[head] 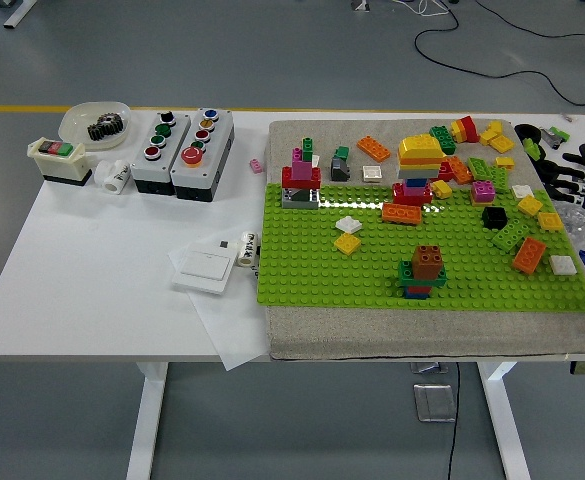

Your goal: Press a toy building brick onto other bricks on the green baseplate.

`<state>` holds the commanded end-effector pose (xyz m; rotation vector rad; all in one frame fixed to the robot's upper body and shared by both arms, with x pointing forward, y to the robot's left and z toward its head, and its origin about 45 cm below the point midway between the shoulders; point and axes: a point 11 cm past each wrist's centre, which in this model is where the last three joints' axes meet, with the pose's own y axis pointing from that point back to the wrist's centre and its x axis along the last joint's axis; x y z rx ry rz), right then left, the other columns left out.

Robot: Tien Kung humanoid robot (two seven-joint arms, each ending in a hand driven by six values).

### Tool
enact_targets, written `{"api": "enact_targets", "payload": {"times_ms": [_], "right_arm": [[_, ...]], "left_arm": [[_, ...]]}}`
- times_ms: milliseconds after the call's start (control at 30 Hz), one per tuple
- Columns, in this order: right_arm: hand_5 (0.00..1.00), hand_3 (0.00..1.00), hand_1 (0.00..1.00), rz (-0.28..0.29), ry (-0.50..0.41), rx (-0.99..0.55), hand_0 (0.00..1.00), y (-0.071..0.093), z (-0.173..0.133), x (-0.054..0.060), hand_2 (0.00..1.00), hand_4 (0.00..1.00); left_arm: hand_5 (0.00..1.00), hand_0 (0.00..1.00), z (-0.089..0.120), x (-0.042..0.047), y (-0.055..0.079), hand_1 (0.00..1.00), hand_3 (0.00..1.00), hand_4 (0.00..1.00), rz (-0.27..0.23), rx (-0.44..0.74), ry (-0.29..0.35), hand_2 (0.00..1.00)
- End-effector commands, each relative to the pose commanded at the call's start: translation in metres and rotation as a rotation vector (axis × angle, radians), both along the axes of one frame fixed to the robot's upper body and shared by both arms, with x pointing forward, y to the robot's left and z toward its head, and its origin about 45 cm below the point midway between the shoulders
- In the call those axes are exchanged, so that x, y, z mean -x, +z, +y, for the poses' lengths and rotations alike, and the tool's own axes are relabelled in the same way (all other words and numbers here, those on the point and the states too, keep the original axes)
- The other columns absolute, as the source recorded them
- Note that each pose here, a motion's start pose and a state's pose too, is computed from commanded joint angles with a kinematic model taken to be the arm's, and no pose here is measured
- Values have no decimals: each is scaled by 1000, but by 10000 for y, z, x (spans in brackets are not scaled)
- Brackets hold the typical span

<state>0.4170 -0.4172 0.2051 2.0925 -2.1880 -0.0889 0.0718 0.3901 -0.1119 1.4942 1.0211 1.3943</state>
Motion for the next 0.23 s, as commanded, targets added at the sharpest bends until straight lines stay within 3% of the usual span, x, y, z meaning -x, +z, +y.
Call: {"api": "enact_targets", "payload": {"times_ms": [233], "right_arm": [[781,681,645,-15,-1,-20,648,28,20,-13,687,998]], "left_arm": [[796,501,3,-7,2,589,684,724,-1,-1,-1,697]]}}
